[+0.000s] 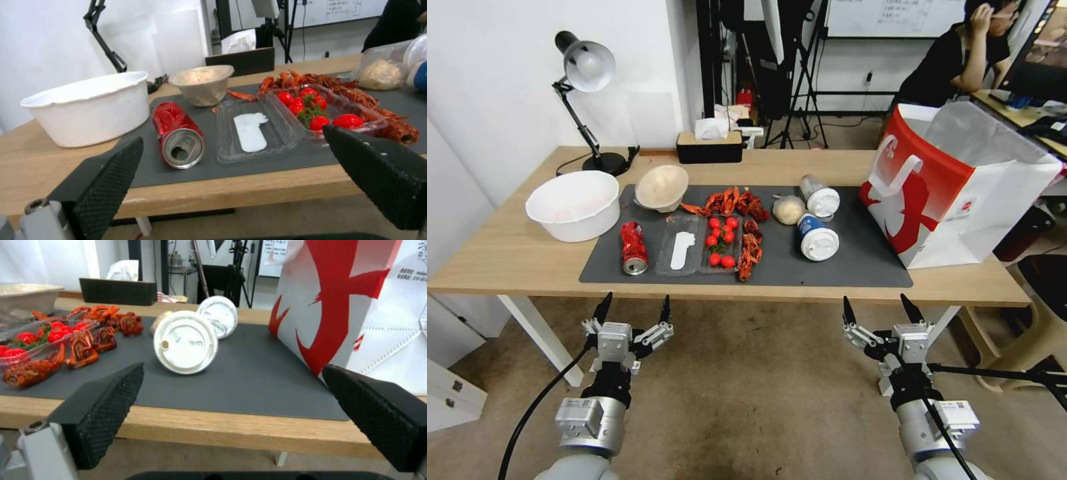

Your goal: Pick up the trash from the table and place it into the takeout bag.

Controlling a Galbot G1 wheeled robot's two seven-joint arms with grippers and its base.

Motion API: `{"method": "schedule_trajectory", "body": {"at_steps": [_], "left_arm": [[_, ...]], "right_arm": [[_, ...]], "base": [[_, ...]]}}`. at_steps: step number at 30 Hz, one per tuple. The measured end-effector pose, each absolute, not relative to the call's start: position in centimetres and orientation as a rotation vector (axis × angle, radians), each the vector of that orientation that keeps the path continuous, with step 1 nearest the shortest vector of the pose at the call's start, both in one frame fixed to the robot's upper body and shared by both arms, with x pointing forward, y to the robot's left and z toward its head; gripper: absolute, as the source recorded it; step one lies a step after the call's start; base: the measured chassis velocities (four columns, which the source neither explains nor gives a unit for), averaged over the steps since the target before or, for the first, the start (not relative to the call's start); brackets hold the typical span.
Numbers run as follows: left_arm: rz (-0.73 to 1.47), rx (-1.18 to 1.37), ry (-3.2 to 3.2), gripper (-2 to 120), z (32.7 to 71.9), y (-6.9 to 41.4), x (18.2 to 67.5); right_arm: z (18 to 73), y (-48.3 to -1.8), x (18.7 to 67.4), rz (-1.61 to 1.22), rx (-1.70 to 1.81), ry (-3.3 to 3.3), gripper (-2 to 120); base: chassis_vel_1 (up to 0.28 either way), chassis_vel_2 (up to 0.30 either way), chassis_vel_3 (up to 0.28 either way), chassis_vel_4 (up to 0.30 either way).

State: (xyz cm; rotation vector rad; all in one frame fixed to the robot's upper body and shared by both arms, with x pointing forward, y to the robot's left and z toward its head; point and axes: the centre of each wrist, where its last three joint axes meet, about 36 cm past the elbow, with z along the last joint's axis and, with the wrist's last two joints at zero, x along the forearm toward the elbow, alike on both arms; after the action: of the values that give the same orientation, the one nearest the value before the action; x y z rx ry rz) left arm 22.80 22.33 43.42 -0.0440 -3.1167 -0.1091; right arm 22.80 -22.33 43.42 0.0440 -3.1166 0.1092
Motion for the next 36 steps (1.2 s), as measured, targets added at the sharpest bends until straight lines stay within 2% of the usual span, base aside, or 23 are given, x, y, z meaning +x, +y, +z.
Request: {"method": "schedule_trajectory", "body": {"at_steps": [22,36], "left_arm": [[-0.103,-0.039,-3.116,100,43.4,22.3,22.9],[0.067,0.048,-3.048,100,44.8,20.1,24.7]], "right_arm": [[43.5,-22.5,22.9,0.102,0.046,-3.093,100],[45.6,-25.5,24.6,0.038,0.075,-2.901,100]], "base": [[0.0,0.0,0.0,0.0],[0.0,0.0,0.0,0.0]]}}
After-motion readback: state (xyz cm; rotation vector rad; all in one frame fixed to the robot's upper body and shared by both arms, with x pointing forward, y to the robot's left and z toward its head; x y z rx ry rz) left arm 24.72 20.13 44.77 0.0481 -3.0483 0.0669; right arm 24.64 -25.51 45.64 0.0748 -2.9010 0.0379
